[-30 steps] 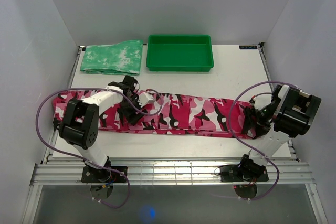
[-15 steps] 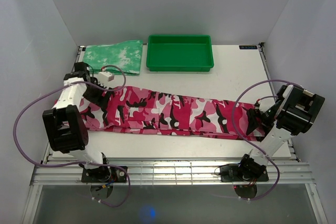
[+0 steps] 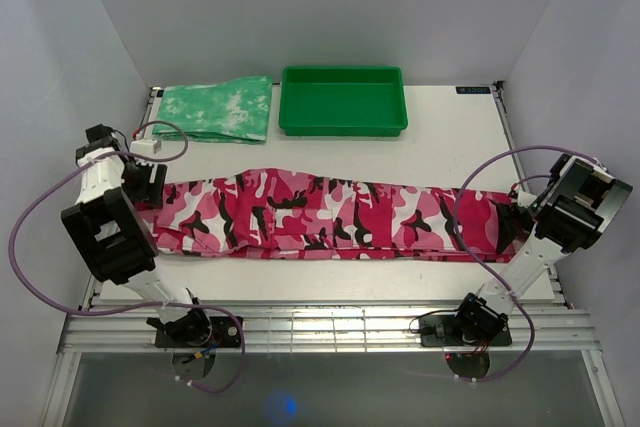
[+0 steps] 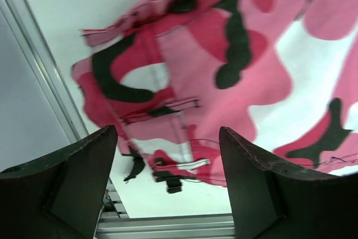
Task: Fold and stack the trousers
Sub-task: Fold the trousers
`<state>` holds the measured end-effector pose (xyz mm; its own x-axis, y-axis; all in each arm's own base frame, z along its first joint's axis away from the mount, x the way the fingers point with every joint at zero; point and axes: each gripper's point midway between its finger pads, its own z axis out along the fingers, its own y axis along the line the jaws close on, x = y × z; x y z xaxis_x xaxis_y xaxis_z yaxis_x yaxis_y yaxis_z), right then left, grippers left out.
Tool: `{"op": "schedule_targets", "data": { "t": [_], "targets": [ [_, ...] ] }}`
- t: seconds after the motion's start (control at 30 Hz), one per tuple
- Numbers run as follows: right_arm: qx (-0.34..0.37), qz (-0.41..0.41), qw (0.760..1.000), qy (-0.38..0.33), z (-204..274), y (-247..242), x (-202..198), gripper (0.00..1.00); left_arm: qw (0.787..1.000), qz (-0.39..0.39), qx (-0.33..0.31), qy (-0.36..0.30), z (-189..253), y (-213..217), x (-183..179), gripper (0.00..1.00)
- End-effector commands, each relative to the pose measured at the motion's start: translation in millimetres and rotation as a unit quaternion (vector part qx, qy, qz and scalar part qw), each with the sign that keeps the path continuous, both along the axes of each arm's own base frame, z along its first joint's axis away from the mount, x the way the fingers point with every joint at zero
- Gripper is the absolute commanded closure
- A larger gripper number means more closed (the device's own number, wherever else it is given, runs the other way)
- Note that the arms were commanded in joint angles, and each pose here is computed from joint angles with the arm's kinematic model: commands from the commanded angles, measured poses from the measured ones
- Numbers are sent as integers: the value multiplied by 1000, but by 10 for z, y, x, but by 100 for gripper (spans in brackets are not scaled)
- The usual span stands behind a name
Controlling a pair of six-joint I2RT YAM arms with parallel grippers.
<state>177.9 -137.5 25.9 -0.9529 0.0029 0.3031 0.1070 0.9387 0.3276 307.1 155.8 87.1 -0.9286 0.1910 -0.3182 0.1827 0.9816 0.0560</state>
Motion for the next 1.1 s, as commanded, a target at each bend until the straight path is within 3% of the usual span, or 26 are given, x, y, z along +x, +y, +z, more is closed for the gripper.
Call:
{"op": "schedule_targets", "data": {
  "t": [0.0, 0.3, 0.43, 0.83, 1.07],
  "targets": [
    [-105, 25, 989, -97, -283, -653, 474, 2, 999, 43, -9, 6, 55, 96, -82, 16],
    [-102, 23, 989, -100, -256, -660, 513, 2, 993, 100, -2, 63, -107, 309, -764, 20],
    [-99, 23, 990, -99, -270, -649, 515, 2, 990, 114, -17, 78, -222, 294, -894, 20],
    [-96, 21, 990, -98, -204, -648, 517, 2, 982, 117, -140, 57, -364, -125, -759, 29],
    [-94, 19, 991, -94, -206, -624, 518, 2, 981, 110, -157, 40, -318, -197, -706, 35]
  ]
}}
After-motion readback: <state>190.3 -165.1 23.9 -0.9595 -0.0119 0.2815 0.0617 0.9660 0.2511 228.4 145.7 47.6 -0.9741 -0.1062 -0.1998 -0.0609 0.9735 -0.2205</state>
